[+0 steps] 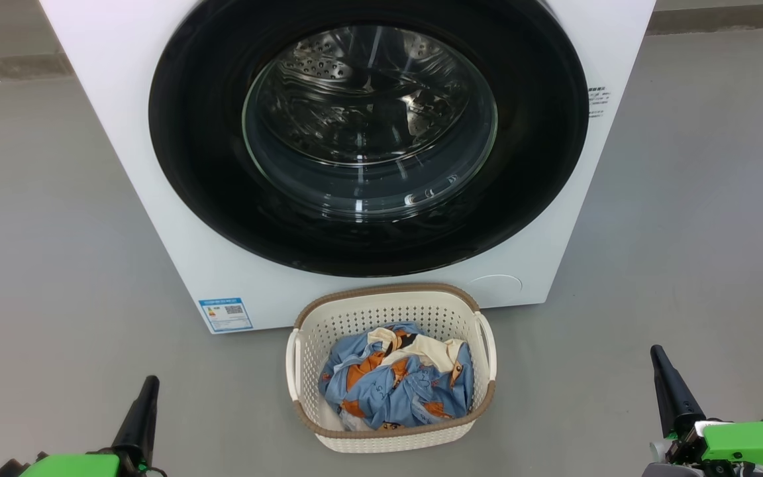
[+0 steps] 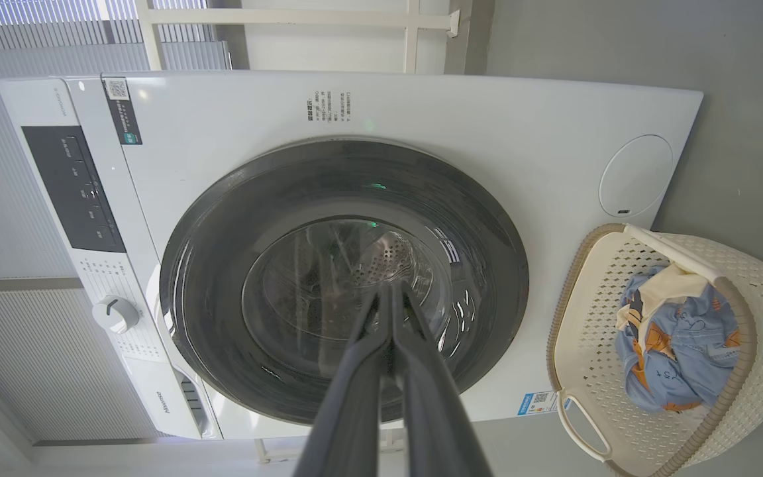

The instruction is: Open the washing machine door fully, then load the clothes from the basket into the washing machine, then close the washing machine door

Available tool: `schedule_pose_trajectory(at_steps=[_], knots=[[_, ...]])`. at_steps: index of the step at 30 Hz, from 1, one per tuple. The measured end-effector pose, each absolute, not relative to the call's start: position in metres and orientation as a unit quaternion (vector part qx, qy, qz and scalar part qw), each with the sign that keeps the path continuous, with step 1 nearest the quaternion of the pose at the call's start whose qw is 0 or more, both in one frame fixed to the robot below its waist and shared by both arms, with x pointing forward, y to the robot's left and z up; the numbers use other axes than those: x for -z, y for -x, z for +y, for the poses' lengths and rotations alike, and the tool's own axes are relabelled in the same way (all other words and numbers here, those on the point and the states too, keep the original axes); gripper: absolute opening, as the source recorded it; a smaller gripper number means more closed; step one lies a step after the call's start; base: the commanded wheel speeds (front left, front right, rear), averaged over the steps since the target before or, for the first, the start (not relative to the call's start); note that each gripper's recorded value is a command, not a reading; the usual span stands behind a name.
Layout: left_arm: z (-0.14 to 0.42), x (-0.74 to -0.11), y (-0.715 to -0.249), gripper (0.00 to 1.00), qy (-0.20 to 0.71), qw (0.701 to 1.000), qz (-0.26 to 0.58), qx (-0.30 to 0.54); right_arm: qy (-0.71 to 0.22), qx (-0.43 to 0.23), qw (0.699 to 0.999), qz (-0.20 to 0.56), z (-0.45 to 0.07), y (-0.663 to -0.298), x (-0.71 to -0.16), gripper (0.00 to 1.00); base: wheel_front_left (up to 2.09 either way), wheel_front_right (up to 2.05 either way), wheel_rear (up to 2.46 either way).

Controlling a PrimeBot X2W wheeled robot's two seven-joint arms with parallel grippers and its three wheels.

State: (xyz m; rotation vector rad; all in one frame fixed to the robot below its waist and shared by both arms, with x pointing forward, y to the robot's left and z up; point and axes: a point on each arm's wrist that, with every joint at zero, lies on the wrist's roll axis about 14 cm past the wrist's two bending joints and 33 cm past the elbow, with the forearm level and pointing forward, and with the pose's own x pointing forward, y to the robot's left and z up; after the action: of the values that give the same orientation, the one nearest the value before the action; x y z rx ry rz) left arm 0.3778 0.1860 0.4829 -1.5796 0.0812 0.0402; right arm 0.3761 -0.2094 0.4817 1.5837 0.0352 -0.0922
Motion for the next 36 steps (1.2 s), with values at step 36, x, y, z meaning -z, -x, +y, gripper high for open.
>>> schedule_pose_trajectory(at_steps=[36], knots=[[0.186, -0.4829, -0.3778, 0.0, 0.71, 0.703, 0.037, -0.018, -0.711, 0.04, 0.701, 0.017, -0.2088, -0.3761, -0.4817, 0.0, 0.0, 0.0, 0.0]])
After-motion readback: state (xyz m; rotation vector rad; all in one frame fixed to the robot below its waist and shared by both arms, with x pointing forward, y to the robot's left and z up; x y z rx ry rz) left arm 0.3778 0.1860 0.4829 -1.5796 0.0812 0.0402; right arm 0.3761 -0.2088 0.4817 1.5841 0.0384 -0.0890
